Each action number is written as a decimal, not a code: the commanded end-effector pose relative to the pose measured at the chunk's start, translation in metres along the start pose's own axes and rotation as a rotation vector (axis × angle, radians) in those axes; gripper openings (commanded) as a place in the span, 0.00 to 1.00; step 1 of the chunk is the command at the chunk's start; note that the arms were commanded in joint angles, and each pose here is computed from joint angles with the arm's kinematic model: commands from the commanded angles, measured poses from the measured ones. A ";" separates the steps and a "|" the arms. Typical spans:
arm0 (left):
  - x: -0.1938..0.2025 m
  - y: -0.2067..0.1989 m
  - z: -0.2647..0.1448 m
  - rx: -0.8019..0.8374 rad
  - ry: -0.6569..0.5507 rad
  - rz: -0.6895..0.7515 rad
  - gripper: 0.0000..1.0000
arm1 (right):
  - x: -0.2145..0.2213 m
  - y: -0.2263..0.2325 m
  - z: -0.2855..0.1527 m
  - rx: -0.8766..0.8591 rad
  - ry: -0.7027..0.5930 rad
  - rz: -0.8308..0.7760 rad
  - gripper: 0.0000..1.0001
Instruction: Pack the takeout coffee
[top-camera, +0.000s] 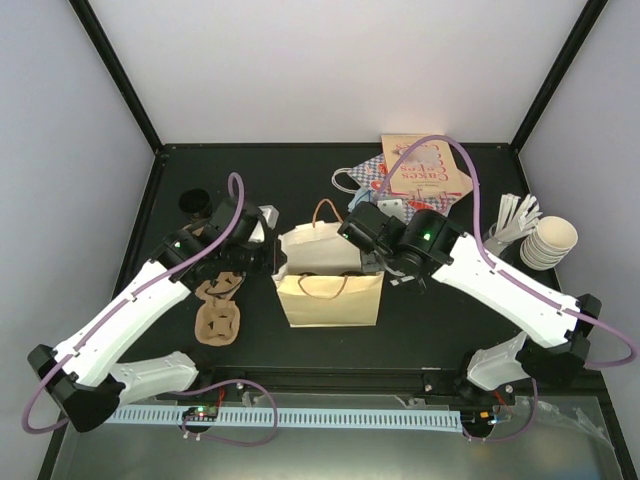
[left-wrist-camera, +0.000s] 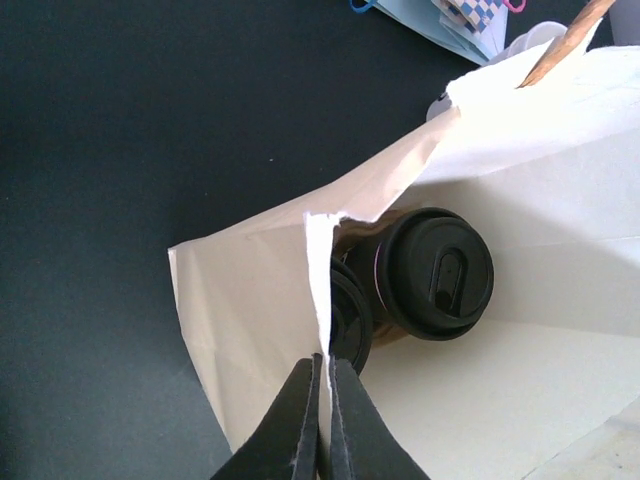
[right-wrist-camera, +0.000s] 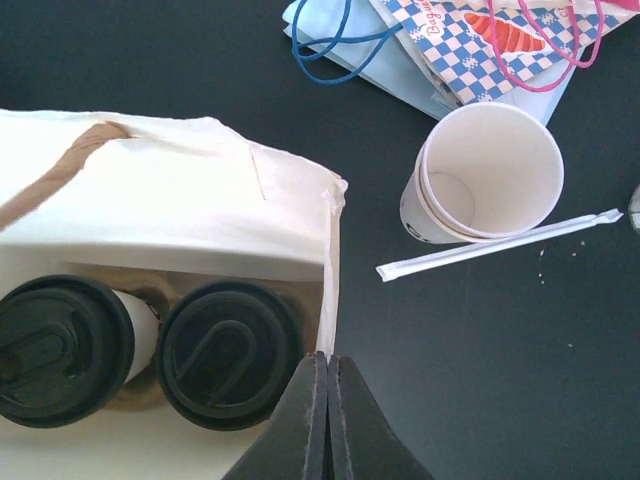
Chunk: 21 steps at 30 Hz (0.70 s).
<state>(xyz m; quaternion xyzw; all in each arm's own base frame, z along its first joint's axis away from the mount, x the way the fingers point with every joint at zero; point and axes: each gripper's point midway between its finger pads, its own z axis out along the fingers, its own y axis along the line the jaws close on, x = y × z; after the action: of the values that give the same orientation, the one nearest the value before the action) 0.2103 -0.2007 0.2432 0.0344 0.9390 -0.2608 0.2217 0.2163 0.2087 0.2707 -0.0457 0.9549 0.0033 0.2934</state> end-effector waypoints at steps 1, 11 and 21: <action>-0.015 -0.011 -0.003 0.020 -0.047 0.009 0.02 | -0.013 0.001 0.000 -0.019 -0.028 0.036 0.01; -0.052 -0.017 -0.003 0.001 -0.144 0.033 0.01 | -0.040 -0.009 0.011 -0.028 -0.054 0.044 0.01; -0.082 -0.013 0.005 -0.008 -0.140 0.022 0.05 | -0.066 -0.012 0.026 -0.017 -0.058 0.041 0.10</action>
<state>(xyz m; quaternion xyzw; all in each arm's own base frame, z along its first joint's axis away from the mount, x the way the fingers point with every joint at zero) 0.2708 -0.2056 0.2587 0.0164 0.9347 -0.2378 0.2638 0.2748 0.1985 0.2796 -0.0233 0.9498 0.0091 0.3119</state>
